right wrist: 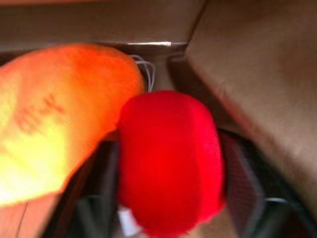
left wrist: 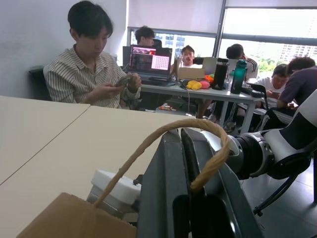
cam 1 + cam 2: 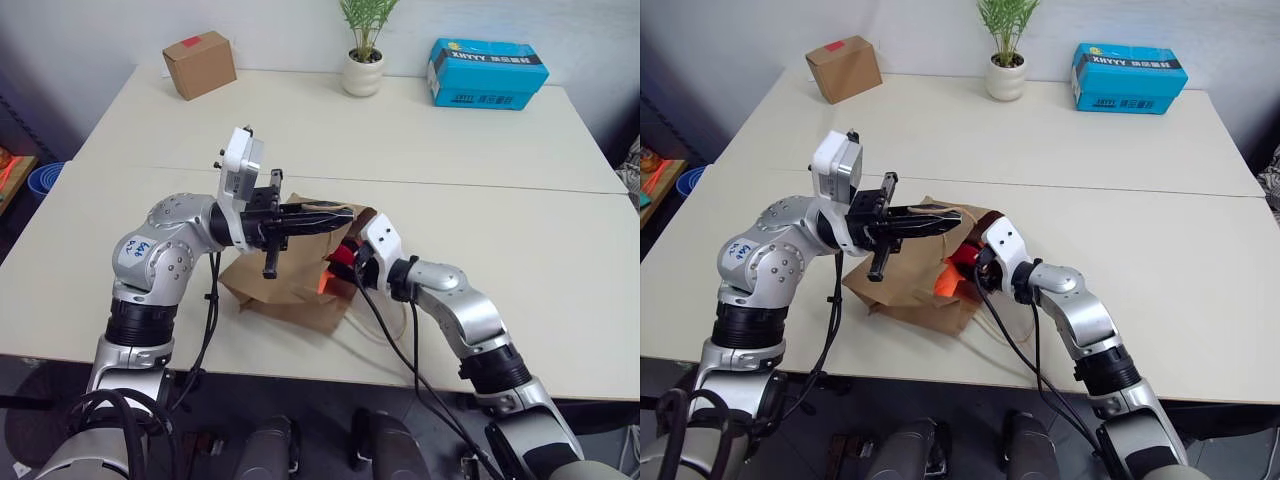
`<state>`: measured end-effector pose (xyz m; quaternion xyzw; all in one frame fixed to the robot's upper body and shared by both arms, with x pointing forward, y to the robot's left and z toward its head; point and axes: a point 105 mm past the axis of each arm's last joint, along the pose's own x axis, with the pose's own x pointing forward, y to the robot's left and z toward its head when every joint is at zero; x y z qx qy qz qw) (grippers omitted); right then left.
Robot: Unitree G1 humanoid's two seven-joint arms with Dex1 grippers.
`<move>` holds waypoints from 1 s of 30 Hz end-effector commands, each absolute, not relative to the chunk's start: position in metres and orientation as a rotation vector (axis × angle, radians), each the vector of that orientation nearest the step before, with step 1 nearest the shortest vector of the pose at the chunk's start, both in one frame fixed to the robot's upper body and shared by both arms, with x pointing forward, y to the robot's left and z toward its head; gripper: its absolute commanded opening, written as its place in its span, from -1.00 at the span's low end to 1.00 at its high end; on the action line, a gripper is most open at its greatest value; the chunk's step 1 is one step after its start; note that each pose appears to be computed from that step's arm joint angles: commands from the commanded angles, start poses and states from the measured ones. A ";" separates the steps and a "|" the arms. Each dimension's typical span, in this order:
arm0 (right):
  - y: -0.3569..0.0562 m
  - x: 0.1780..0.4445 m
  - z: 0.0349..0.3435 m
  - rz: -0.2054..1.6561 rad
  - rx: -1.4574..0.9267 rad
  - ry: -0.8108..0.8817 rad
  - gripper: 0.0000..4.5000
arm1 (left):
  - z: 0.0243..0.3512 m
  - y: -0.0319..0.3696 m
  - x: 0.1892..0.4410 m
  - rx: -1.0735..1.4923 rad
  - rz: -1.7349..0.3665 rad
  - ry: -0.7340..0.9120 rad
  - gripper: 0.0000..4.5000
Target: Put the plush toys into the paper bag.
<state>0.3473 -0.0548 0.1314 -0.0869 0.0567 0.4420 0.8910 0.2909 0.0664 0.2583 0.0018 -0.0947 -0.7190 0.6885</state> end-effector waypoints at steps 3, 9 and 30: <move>-0.064 0.313 0.167 1.085 -0.065 0.138 0.98 | 0.265 0.074 0.290 0.019 -1.589 -0.246 -1.00; -0.107 0.299 0.157 1.083 -0.035 0.352 0.98 | 0.264 0.076 0.289 0.022 -1.582 -0.248 -1.00; -0.108 0.269 0.162 1.223 0.376 0.628 -0.99 | 0.270 0.074 0.298 0.041 -1.511 -0.343 -1.00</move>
